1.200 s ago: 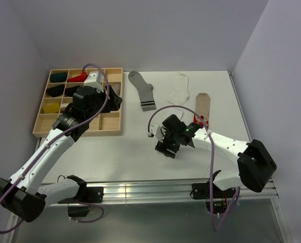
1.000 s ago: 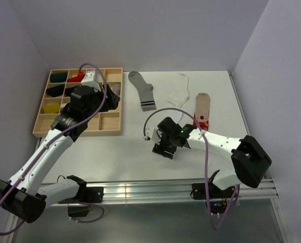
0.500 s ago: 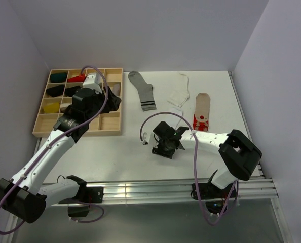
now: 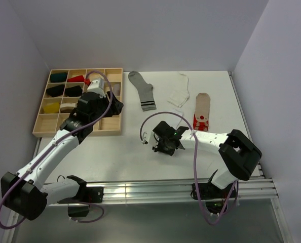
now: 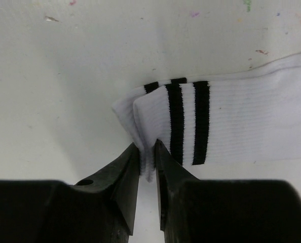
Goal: Roll the socks
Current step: Roll the sock at the center of the board.
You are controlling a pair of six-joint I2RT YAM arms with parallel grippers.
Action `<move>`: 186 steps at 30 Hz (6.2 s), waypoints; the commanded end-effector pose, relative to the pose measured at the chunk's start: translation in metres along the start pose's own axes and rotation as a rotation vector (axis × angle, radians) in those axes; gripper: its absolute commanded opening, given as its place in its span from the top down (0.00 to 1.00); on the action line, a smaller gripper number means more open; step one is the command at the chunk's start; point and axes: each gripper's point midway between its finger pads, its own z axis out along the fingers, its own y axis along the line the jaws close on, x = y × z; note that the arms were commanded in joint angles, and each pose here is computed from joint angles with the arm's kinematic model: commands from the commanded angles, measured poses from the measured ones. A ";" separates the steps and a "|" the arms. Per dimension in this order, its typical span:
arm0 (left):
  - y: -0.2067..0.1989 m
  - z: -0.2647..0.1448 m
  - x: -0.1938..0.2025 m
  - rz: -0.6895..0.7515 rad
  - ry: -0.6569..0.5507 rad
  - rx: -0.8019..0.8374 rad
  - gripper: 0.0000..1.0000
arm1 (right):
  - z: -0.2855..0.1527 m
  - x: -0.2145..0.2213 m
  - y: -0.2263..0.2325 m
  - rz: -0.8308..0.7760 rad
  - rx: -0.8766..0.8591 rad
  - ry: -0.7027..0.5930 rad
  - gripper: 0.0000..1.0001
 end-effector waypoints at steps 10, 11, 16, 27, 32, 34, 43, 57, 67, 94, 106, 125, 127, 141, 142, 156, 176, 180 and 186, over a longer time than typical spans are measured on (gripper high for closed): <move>-0.026 0.009 0.025 -0.097 -0.127 0.126 0.52 | -0.033 -0.036 0.025 0.188 -0.386 -0.100 0.82; -0.022 0.009 0.035 -0.102 -0.120 0.134 0.54 | -0.037 -0.035 0.017 0.234 -0.411 -0.098 0.82; -0.034 0.007 0.047 -0.080 -0.159 0.238 0.64 | -0.033 -0.033 0.013 0.398 -0.597 -0.081 0.83; -0.067 0.013 0.127 0.087 -0.047 0.471 0.69 | -0.021 -0.032 0.004 0.599 -0.894 -0.044 0.84; -0.090 0.023 0.169 0.201 0.052 0.535 0.62 | -0.019 -0.025 -0.002 0.653 -0.927 -0.036 0.84; -0.102 0.027 0.177 0.238 0.068 0.557 0.57 | -0.018 -0.023 -0.003 0.662 -0.944 -0.035 0.84; -0.119 0.040 0.221 0.324 0.152 0.606 0.51 | -0.014 -0.018 -0.004 0.701 -0.997 -0.010 0.83; -0.128 0.043 0.249 0.328 0.212 0.655 0.52 | -0.012 -0.019 -0.007 0.707 -0.986 -0.004 0.84; -0.125 0.045 0.262 0.285 0.246 0.654 0.56 | -0.008 -0.018 -0.010 0.711 -0.953 0.001 0.84; -0.091 0.053 0.308 0.059 0.515 0.394 1.00 | -0.021 -0.023 -0.063 0.702 -0.566 -0.127 0.54; -0.079 0.046 0.314 -0.181 0.786 0.255 1.00 | -0.083 -0.018 -0.122 0.537 -0.080 -0.320 0.53; -0.076 0.031 0.331 -0.441 1.096 0.143 1.00 | -0.066 -0.020 -0.027 -0.115 0.102 -0.438 0.52; -0.076 0.031 0.331 -0.446 1.104 0.140 1.00 | -0.057 -0.017 -0.016 -0.154 0.089 -0.417 0.53; -0.079 0.033 0.332 -0.457 1.121 0.144 1.00 | -0.025 -0.011 0.018 -0.292 0.064 -0.332 0.55; -0.079 0.033 0.333 -0.457 1.122 0.143 1.00 | -0.023 -0.010 0.019 -0.295 0.062 -0.326 0.55; -0.082 0.032 0.327 -0.460 1.128 0.171 1.00 | 0.001 0.002 0.018 -0.279 0.065 -0.269 0.66; -0.100 0.049 0.279 -0.497 0.936 0.256 0.82 | -0.031 0.019 0.035 0.058 -0.593 -0.211 0.89; -0.100 0.056 0.264 -0.481 0.837 0.256 0.78 | -0.035 0.014 0.024 0.116 -0.677 -0.230 0.88; -0.094 0.062 0.240 -0.409 0.674 0.256 0.73 | -0.033 0.017 0.016 0.226 -0.766 -0.213 0.89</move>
